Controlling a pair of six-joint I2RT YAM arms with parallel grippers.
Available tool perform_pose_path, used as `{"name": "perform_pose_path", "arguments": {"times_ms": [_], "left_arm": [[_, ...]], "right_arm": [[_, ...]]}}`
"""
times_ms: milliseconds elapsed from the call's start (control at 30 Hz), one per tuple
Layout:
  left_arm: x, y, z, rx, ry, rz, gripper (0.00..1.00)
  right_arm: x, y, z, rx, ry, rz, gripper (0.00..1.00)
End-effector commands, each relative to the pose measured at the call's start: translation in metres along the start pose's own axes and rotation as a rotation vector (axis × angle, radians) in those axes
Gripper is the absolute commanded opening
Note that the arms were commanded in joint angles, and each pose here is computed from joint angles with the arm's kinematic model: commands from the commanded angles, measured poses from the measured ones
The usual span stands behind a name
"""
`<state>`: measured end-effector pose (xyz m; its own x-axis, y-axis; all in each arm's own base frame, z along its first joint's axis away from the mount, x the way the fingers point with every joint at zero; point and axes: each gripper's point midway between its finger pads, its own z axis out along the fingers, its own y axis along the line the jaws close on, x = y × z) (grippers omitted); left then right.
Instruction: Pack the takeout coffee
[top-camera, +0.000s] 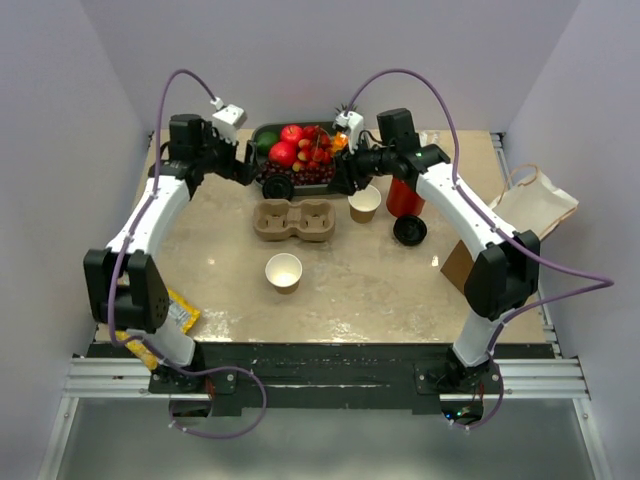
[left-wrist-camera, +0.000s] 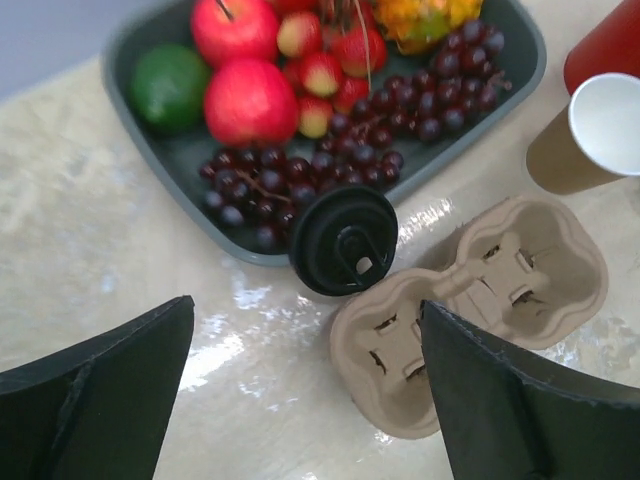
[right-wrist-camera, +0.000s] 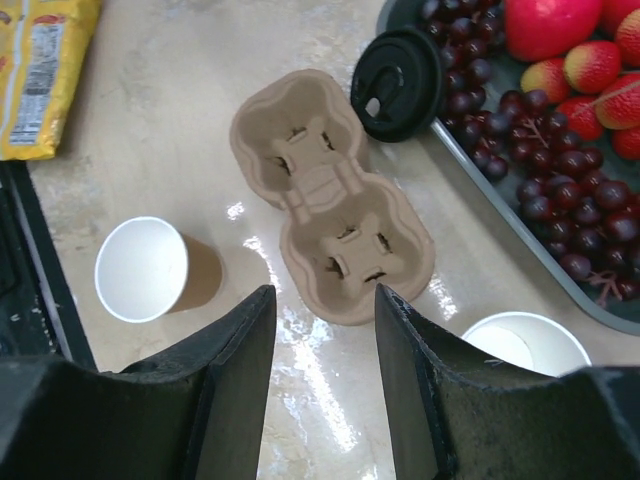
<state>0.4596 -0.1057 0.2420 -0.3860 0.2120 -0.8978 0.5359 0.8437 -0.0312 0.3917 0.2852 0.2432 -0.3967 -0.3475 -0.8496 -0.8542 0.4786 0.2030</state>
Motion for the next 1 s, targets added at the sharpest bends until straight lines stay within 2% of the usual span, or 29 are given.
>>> {"name": "perform_pose_path", "arguments": {"times_ms": [0,67,267,433,467,567,733,967], "left_arm": [[-0.015,-0.009,0.030,0.086,-0.042,-0.019,1.00],[-0.005,-0.004,0.045,0.053,-0.025,-0.011,1.00],[0.019,-0.009,0.069,0.105,-0.008,-0.080,0.95],[0.030,-0.014,0.089,0.172,0.004,-0.102,0.90],[0.043,-0.013,0.097,0.186,0.038,-0.105,0.89],[0.044,-0.016,0.108,0.263,0.057,-0.060,0.84],[0.051,-0.003,0.107,0.281,0.056,-0.019,0.83],[0.078,0.005,0.109,0.357,0.115,-0.076,0.79]], "right_arm": [[-0.018,-0.008,-0.016,0.089,-0.044,-0.053,0.48],[-0.015,-0.007,-0.018,0.094,-0.039,-0.053,0.48],[-0.008,-0.010,-0.019,0.120,-0.025,-0.052,0.48],[-0.001,-0.008,-0.017,0.104,0.001,-0.051,0.48],[-0.002,-0.008,-0.017,0.096,0.001,-0.051,0.48],[-0.002,-0.005,-0.016,0.072,0.010,-0.060,0.48],[0.000,-0.005,-0.021,0.068,0.026,-0.069,0.48],[0.003,-0.005,-0.020,0.064,0.029,-0.062,0.48]]}}
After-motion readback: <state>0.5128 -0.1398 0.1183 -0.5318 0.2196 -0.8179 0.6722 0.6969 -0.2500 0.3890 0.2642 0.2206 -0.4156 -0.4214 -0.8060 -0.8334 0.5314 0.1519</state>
